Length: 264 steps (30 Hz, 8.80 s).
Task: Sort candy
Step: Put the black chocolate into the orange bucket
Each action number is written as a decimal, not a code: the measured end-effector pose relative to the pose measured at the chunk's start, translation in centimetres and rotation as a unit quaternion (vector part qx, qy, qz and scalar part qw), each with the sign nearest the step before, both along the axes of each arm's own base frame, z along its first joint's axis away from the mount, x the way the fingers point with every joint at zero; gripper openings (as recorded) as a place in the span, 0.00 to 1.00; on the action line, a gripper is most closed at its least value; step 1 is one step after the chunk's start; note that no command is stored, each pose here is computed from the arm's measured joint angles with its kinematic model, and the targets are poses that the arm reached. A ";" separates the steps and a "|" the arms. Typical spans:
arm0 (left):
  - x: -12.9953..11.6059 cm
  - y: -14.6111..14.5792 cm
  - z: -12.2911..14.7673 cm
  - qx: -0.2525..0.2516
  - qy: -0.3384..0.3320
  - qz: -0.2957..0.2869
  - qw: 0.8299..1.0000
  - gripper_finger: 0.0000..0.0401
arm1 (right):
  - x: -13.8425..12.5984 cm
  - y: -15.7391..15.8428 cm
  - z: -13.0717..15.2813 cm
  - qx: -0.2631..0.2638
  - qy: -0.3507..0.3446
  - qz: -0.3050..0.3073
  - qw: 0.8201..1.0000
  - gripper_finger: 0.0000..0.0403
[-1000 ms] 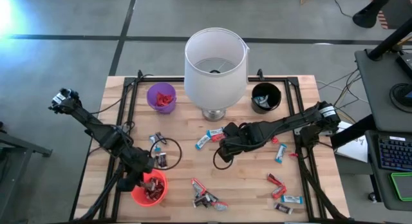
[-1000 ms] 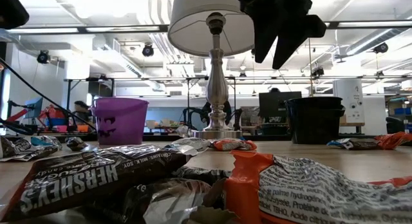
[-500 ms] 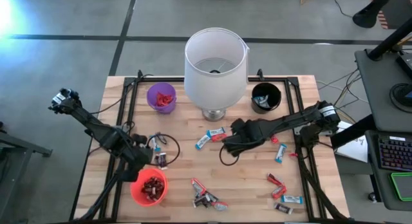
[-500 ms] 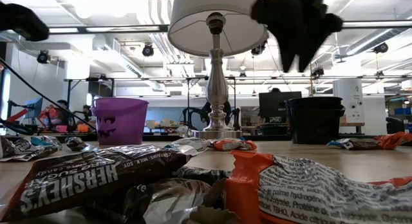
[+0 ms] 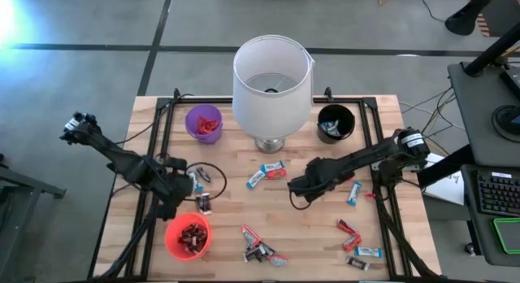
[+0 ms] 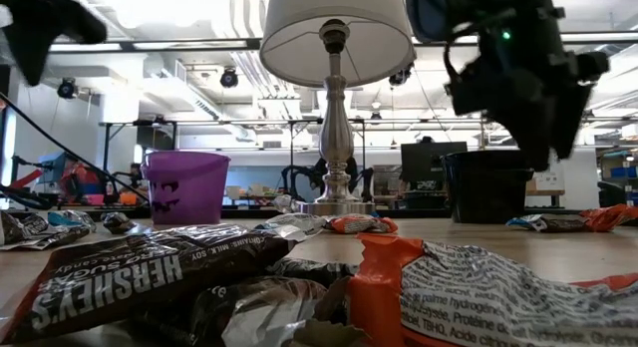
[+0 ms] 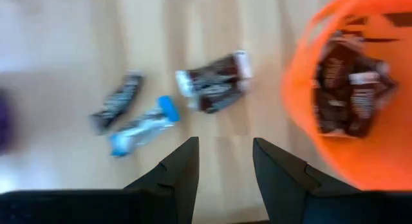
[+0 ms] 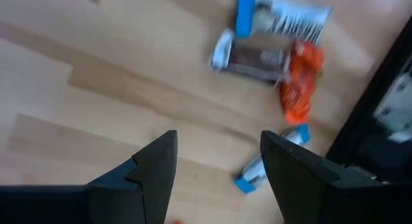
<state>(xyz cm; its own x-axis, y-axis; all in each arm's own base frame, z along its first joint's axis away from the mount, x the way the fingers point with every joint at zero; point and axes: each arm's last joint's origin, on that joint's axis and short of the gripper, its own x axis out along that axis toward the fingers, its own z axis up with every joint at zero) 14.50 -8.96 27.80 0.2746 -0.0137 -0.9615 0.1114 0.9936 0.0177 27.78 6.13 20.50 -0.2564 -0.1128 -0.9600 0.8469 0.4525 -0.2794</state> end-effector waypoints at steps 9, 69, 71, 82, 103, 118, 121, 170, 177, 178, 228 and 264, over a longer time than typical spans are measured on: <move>-0.3 1.1 4.4 0.088 -0.091 0.011 0.992 0.32 | -0.6 2.0 -1.1 0.044 -0.001 -0.053 0.998 0.53; -2.5 3.3 7.1 0.070 -0.188 0.272 0.941 0.32 | -10.1 13.6 -6.9 0.130 0.007 0.233 0.964 0.44; -2.4 3.3 7.1 0.069 -0.188 0.273 0.941 0.32 | -10.2 13.6 -7.0 0.130 0.007 0.233 0.964 0.37; -2.4 3.3 7.1 0.068 -0.189 0.273 0.941 0.32 | -10.4 13.3 -6.4 0.126 -0.005 0.222 0.967 0.04; -2.0 3.0 7.3 0.048 -0.204 0.276 0.938 0.34 | -8.5 12.7 1.0 0.110 -0.194 0.138 0.965 0.04; -1.1 2.6 7.2 0.064 -0.226 0.262 0.936 0.51 | -3.1 9.5 5.5 0.054 -0.313 0.160 0.935 0.04; -0.3 2.1 7.1 0.072 -0.237 0.247 0.937 0.50 | -1.9 8.7 6.5 0.045 -0.344 0.172 0.922 0.04; 13.1 0.3 6.3 -0.055 -0.369 0.028 0.927 0.48 | 9.0 4.4 12.2 -0.054 -0.503 0.260 0.823 0.04; 13.3 0.2 6.6 -0.061 -0.385 0.013 0.921 0.48 | 9.5 4.5 12.2 -0.057 -0.520 0.256 0.813 0.04; 13.4 0.1 6.5 -0.061 -0.384 0.012 0.921 0.48 | 9.6 4.4 12.2 -0.058 -0.521 0.256 0.812 0.04; 13.8 0.9 6.4 -0.073 -0.381 0.011 0.922 0.03 | 10.0 4.8 12.1 -0.030 -0.534 0.265 0.802 0.04; 7.2 4.2 5.3 0.075 -0.170 0.065 0.981 0.01 | 7.1 5.3 9.7 0.134 -0.376 0.229 0.888 0.44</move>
<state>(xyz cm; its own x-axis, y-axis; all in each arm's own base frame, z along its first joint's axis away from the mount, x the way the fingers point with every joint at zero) 21.66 -4.74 33.06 0.5689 0.1765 -0.8032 -0.0536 0.9826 0.1779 34.88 11.44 30.24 0.4820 0.2190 -0.8483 0.4588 0.7618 0.4574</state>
